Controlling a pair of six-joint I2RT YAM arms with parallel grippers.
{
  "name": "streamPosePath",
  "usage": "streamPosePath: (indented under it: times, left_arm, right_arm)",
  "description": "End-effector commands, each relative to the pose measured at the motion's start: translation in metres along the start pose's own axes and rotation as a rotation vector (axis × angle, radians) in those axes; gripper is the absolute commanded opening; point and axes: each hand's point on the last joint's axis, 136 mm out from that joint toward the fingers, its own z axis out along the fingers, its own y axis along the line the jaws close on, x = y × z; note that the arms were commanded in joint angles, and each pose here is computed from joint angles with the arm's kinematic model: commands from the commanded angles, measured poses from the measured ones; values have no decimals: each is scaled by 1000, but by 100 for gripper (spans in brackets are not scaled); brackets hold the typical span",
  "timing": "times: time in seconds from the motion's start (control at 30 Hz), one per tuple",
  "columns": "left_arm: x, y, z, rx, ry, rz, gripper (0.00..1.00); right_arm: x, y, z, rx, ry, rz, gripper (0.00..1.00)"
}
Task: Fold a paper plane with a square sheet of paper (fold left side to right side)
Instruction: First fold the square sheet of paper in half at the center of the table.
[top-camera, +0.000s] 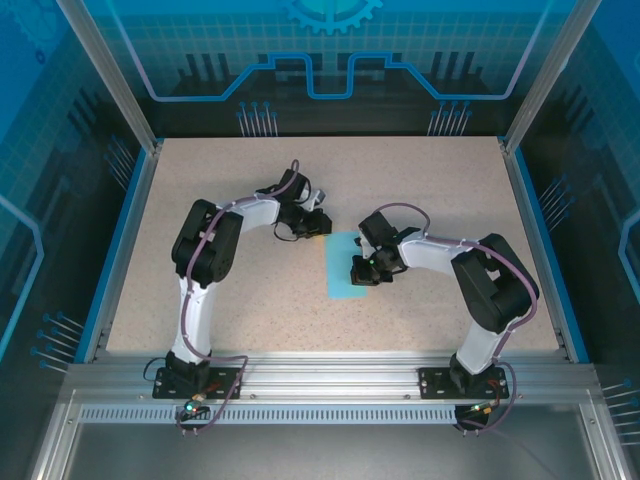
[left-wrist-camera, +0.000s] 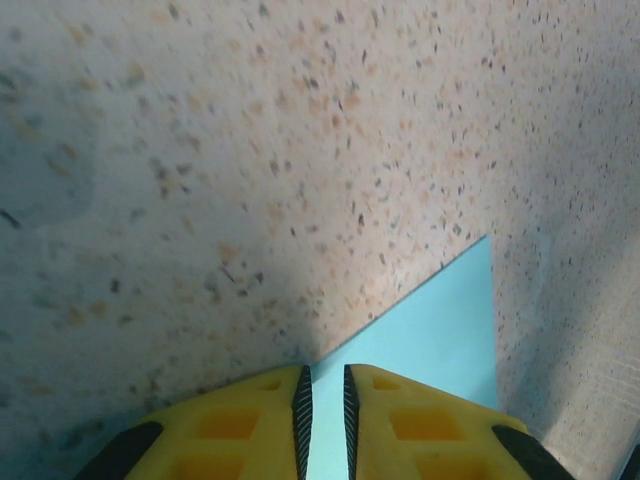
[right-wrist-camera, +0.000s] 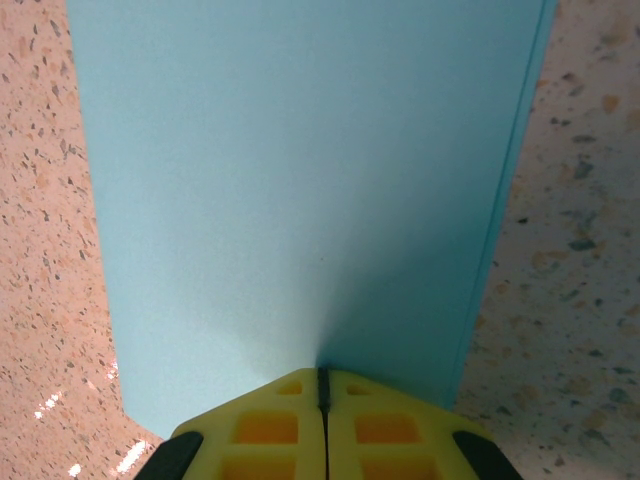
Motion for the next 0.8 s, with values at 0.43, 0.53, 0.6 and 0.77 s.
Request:
streamPosePath:
  times: [0.43,0.53,0.6,0.77]
  left_arm:
    - [-59,29,-36,-101,-161,9,30]
    - [-64,16,-56,-91,-193,25,32]
    - [-63,7,-67,-83,-209,31,33]
    - [-44,-7,-88,-39,-227,-1,35]
  right_arm:
    - [39,-33,21,87,65,134,8]
    - [37,-26,22,68,53,136,8]
    - [35,-19,23,36,38,140,8]
    - [21,8,20,-67,-11,136,9]
